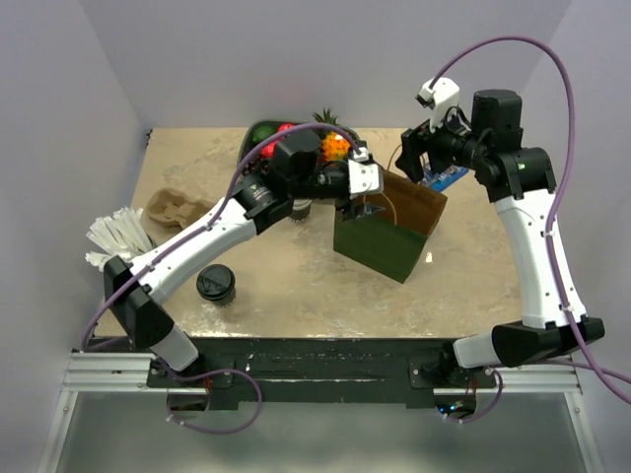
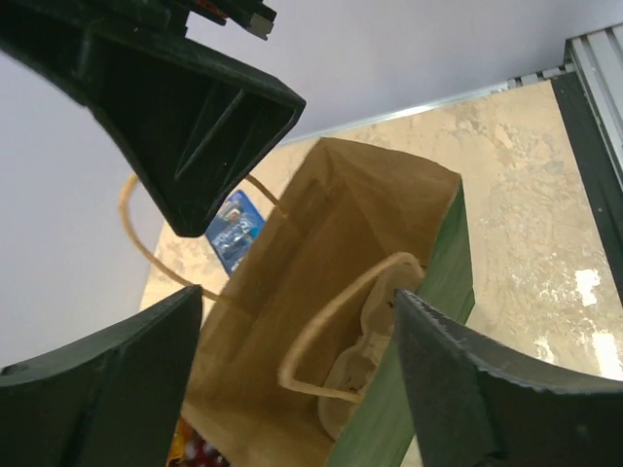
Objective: Pack the takeout coffee
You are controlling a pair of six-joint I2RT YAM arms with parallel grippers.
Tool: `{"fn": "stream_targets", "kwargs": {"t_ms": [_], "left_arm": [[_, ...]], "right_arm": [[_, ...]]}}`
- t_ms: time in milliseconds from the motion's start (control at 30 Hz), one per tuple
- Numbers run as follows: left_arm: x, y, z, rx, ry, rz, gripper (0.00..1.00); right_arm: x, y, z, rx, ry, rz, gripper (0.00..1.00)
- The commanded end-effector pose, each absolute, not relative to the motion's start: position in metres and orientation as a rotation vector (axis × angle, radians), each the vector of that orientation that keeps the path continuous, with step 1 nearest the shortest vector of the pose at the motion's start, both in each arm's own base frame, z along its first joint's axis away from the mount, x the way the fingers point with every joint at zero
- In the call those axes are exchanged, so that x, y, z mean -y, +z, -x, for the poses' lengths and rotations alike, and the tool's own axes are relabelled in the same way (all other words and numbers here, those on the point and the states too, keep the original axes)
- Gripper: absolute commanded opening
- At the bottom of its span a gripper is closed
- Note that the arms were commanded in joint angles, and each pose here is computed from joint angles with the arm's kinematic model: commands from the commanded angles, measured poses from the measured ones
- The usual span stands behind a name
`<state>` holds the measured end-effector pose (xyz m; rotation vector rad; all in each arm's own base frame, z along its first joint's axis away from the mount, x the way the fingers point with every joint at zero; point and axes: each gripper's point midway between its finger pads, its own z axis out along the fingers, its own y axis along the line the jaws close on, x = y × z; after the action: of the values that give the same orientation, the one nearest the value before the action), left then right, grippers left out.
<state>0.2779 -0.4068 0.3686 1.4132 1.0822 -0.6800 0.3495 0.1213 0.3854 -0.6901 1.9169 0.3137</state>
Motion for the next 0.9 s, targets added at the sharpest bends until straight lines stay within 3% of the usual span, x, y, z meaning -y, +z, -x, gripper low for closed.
{"fn": "stream_targets", "kwargs": {"t_ms": [0,100,133,200,233,300,333,633,867], "left_arm": [[0.423,0.389,-0.274,-1.003,-0.745,-1.413,0.77],[0.426,0.390,-0.270,-0.999,-0.779,-1.435,0.54],[0.426,0.392,-0.269,-0.992,-0.787,-1.439,0.35],[0.425,0.400,-0.264,-0.977,-0.797,-1.442,0.17],[0.422,0.407,-0.263,-0.968,-0.793,-1.433,0.01],[0.419,0.419,-0.264,-0.950,-0.766,-1.407,0.00],[0.414,0.430,-0.261,-0.929,-0.751,-1.393,0.00],[0.384,0.511,-0.262,-0.799,-0.572,-1.266,0.00],[0.372,0.545,-0.262,-0.735,-0.484,-1.215,0.00]], "right_arm": [[-0.112,0.380,-0.362,-1.899,0.221,0.720,0.80],[-0.118,0.374,-0.365,-1.899,0.252,0.754,0.67],[-0.123,0.378,-0.363,-1.884,0.282,0.770,0.54],[-0.127,0.382,-0.363,-1.871,0.307,0.777,0.37],[-0.129,0.392,-0.363,-1.839,0.312,0.781,0.16],[-0.130,0.406,-0.365,-1.803,0.307,0.766,0.02],[-0.130,0.422,-0.366,-1.757,0.297,0.756,0.00],[-0.129,0.551,-0.358,-1.406,0.268,0.610,0.00],[-0.124,0.606,-0.354,-1.253,0.242,0.545,0.00]]}}
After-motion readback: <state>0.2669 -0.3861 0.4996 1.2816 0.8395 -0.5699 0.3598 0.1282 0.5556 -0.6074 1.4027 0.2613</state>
